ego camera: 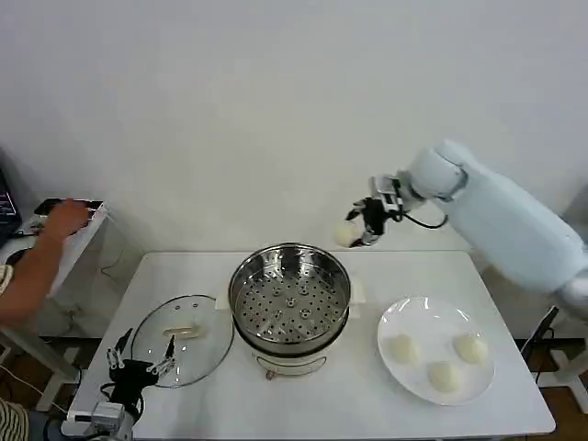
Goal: Take steamed baozi put them in steamer then cover it.
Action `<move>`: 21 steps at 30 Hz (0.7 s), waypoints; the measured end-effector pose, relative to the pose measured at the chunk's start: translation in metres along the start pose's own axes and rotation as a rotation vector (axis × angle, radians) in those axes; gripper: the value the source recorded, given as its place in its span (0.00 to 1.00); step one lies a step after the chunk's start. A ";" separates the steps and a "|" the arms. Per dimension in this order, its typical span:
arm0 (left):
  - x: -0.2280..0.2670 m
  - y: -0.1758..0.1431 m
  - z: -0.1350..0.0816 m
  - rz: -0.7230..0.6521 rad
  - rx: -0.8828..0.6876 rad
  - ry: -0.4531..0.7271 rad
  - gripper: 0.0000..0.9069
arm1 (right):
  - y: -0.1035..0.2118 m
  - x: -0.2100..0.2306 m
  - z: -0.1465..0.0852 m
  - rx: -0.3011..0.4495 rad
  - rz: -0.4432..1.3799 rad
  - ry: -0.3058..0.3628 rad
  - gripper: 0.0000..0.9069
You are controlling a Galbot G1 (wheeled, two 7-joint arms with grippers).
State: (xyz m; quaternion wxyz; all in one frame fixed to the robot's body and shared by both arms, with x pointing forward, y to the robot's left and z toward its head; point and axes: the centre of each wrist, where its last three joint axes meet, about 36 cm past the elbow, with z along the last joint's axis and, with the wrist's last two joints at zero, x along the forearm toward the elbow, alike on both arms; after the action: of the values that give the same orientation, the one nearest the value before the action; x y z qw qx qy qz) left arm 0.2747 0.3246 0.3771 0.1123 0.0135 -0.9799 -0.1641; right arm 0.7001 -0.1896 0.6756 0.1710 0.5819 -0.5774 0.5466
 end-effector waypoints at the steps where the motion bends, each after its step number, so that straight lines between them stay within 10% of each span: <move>1: 0.001 0.000 0.000 -0.001 0.000 0.002 1.00 | -0.004 -0.004 -0.001 0.034 -0.006 -0.012 0.74; 10: 0.008 -0.003 0.005 -0.001 0.007 0.028 1.00 | -0.022 -0.026 -0.033 0.414 -0.048 -0.029 0.74; 21: 0.011 -0.009 0.013 0.013 0.014 0.063 1.00 | -0.009 -0.051 -0.089 0.879 -0.115 0.102 0.74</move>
State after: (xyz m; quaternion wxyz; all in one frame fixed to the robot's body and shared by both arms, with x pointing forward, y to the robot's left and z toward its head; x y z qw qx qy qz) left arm 0.2606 0.3192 0.3647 0.1440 0.0130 -0.9771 -0.1558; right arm 0.6825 -0.0884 0.6678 -0.0343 0.6030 -0.2477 0.7575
